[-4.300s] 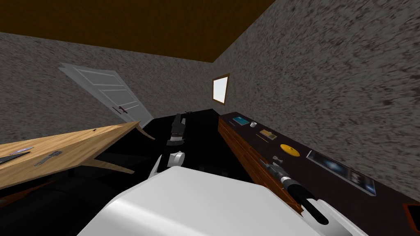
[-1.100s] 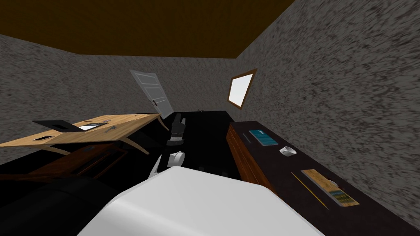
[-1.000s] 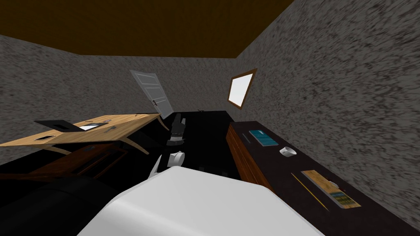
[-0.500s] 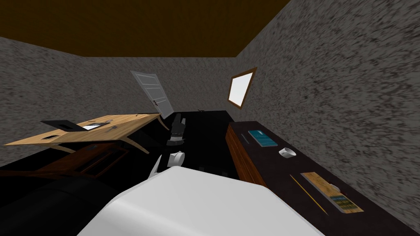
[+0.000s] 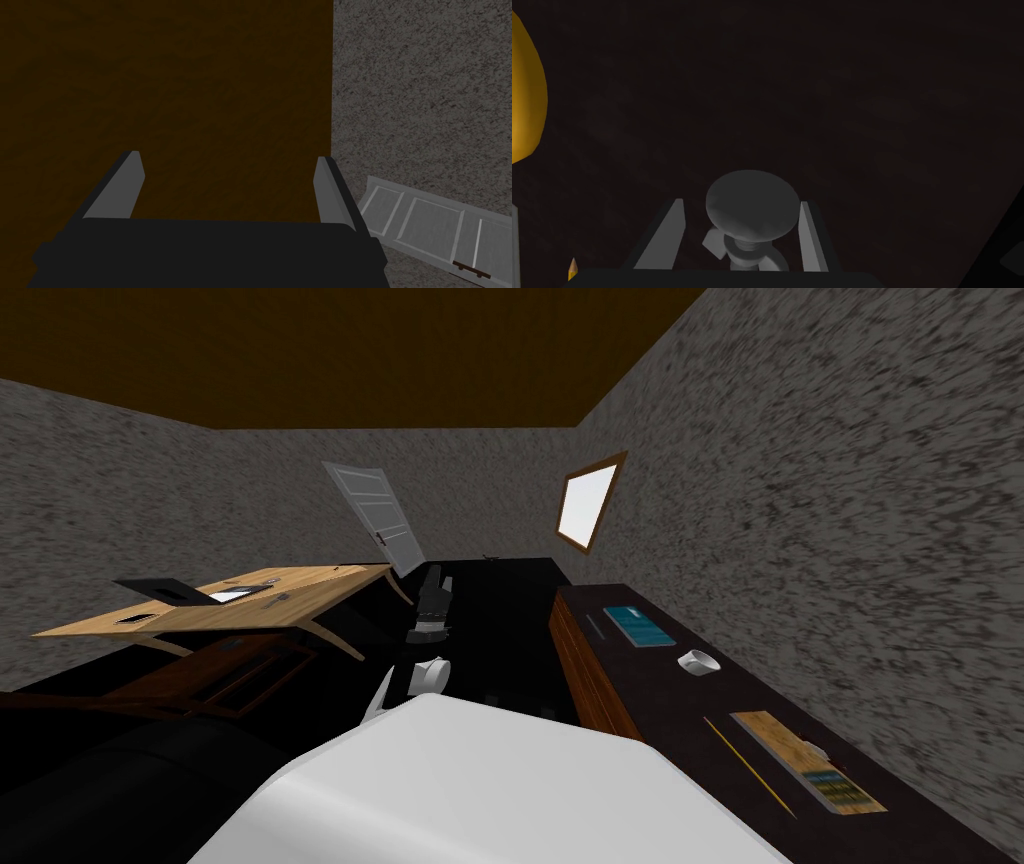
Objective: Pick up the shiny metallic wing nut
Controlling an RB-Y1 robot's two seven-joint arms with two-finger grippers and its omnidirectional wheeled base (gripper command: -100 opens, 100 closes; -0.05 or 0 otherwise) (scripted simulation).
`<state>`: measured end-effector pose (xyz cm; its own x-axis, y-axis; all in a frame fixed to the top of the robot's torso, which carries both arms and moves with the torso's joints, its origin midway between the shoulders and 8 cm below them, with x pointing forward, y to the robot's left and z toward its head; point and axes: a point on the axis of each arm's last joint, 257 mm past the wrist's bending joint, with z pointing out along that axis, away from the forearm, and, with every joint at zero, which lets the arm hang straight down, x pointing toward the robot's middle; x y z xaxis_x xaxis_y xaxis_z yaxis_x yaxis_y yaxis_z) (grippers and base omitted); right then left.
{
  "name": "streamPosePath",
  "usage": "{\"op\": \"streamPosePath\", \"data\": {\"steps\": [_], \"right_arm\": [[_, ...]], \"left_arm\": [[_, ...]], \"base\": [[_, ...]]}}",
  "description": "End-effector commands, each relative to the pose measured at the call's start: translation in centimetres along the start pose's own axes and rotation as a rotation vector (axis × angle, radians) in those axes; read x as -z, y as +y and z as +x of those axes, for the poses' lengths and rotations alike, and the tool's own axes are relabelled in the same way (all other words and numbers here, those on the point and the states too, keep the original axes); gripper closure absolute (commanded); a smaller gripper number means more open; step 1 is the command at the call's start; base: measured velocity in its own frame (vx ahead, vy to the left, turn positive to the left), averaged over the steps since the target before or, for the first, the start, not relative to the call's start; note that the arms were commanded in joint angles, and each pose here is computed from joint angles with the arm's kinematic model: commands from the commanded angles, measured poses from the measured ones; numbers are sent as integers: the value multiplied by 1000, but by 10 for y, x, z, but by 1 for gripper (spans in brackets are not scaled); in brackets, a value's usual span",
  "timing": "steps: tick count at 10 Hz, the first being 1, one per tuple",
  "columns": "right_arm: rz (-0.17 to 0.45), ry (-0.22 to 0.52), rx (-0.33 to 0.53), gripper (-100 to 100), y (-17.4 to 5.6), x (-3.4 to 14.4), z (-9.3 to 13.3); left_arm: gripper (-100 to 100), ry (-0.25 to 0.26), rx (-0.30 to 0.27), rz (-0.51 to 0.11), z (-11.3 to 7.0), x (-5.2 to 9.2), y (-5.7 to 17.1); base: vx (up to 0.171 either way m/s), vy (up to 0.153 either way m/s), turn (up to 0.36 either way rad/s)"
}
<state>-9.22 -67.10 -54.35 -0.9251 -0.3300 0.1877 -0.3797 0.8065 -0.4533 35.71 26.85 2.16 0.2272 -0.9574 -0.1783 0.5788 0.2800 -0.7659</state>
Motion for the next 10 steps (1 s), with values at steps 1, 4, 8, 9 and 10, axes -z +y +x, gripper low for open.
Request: {"op": "streamPosePath", "data": {"steps": [1,4,8,9,10], "right_arm": [[0,0,0,100,0,0,0],[3,1,3,100,-2,0,1],[7,-7,8,100,-22,7,5],[8,-5,5,100,-18,5,3],[8,-5,4,0,-18,6,3]], "left_arm": [[0,0,0,0,0,0,0],[0,0,0,0,0,0,0],[0,0,0,0,0,0,0],[0,0,0,0,0,0,0],[0,0,0,0,0,0,0]], "base": [[0,0,0],[0,0,0],[1,47,-32],[-6,42,-20],[-1,8,-2]]}}
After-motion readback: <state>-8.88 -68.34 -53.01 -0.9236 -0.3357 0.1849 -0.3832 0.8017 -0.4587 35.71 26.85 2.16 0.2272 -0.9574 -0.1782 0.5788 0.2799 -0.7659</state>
